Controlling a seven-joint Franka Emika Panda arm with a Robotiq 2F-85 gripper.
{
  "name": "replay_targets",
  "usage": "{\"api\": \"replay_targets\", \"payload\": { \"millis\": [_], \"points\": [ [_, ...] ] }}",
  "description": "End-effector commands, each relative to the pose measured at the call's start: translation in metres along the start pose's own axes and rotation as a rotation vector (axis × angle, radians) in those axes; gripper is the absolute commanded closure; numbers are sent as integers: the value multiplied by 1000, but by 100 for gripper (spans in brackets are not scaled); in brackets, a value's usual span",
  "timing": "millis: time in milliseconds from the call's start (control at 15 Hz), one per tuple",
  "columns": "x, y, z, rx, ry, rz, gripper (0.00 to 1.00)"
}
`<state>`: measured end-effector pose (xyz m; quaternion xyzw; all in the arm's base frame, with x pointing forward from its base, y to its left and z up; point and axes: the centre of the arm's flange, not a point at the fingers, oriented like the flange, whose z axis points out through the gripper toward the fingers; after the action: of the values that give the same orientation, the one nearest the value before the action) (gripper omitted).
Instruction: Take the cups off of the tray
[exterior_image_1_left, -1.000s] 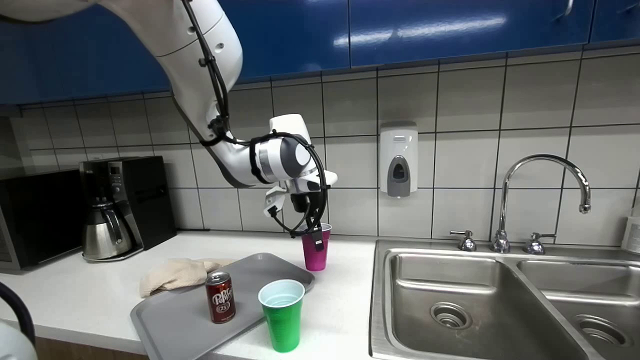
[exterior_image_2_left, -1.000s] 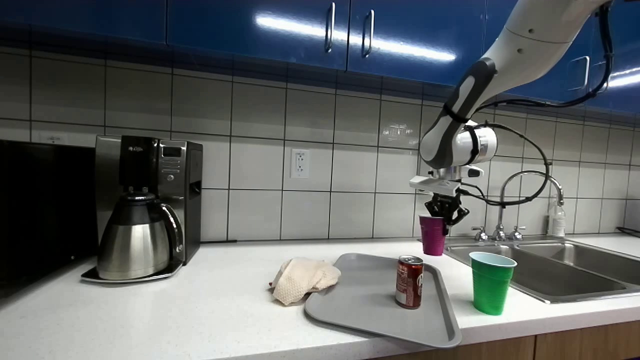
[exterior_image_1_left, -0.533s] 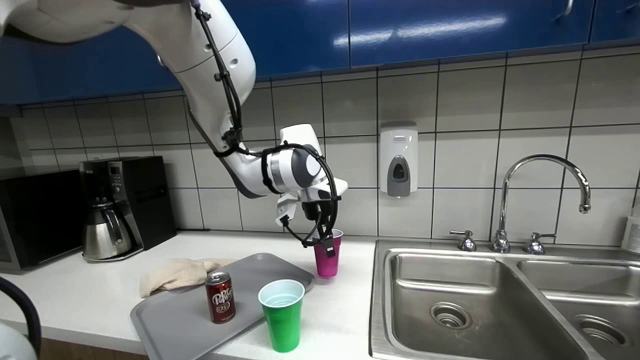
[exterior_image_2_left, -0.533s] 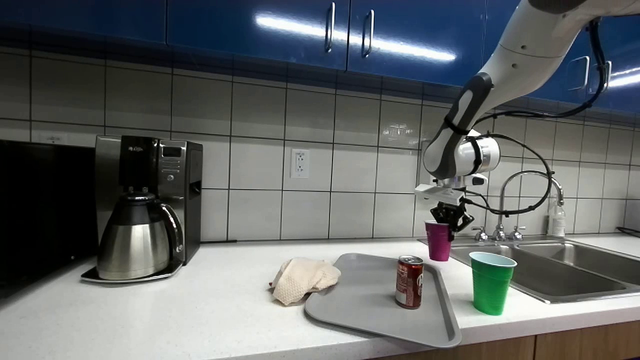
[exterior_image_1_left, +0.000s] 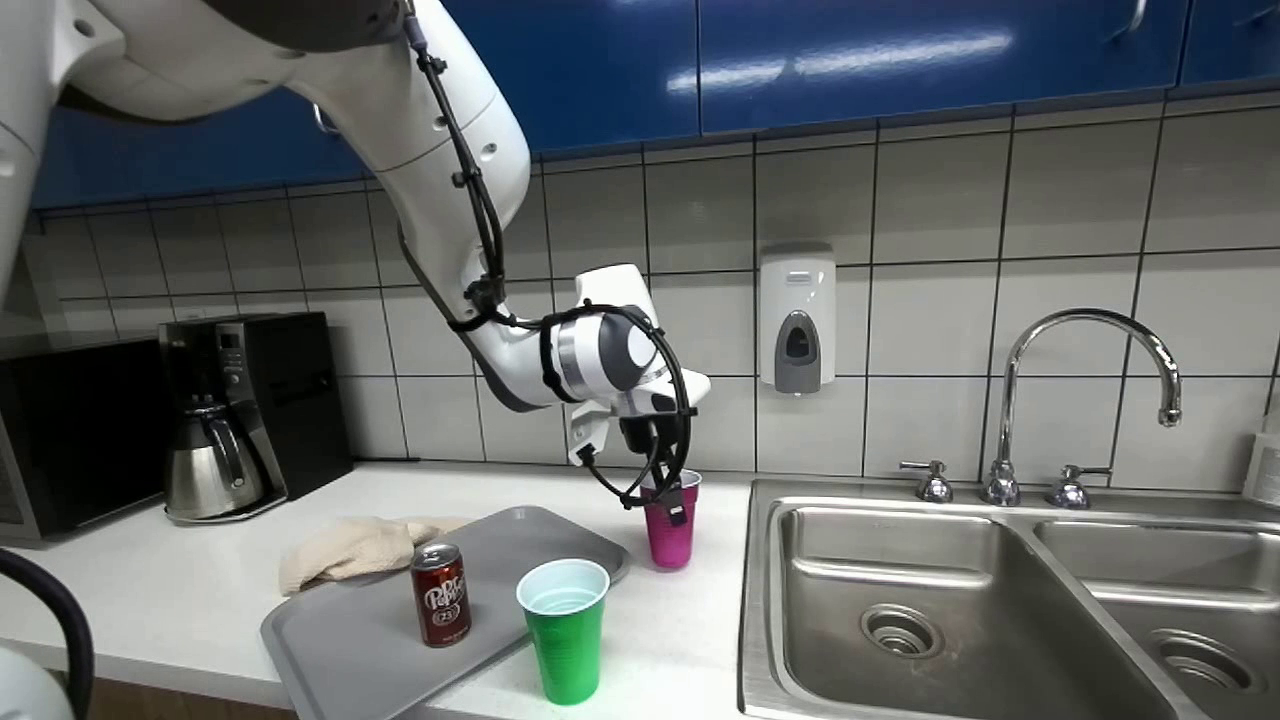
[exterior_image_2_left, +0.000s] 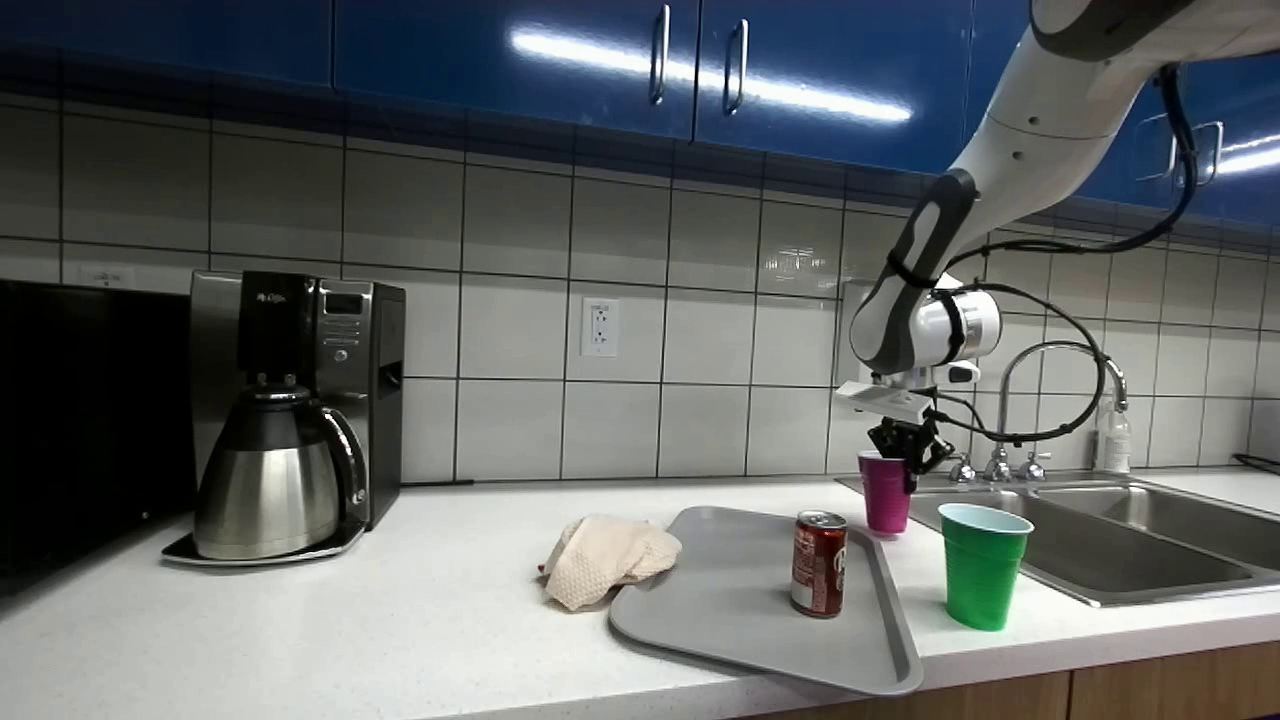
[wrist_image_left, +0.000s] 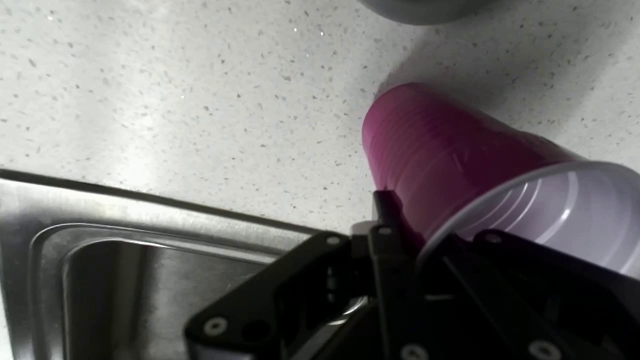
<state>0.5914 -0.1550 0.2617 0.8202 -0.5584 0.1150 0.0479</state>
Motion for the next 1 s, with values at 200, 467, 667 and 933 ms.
{"api": "replay_targets", "payload": {
  "millis": [200,467,667,933],
  "points": [
    [12,-4,7,10,-1,23,67],
    [13,-5,5,16,-3,30,36],
    [12,-6,1,24,-1,30,15],
    [10,-4,-6,33,2,25,0]
  ]
}}
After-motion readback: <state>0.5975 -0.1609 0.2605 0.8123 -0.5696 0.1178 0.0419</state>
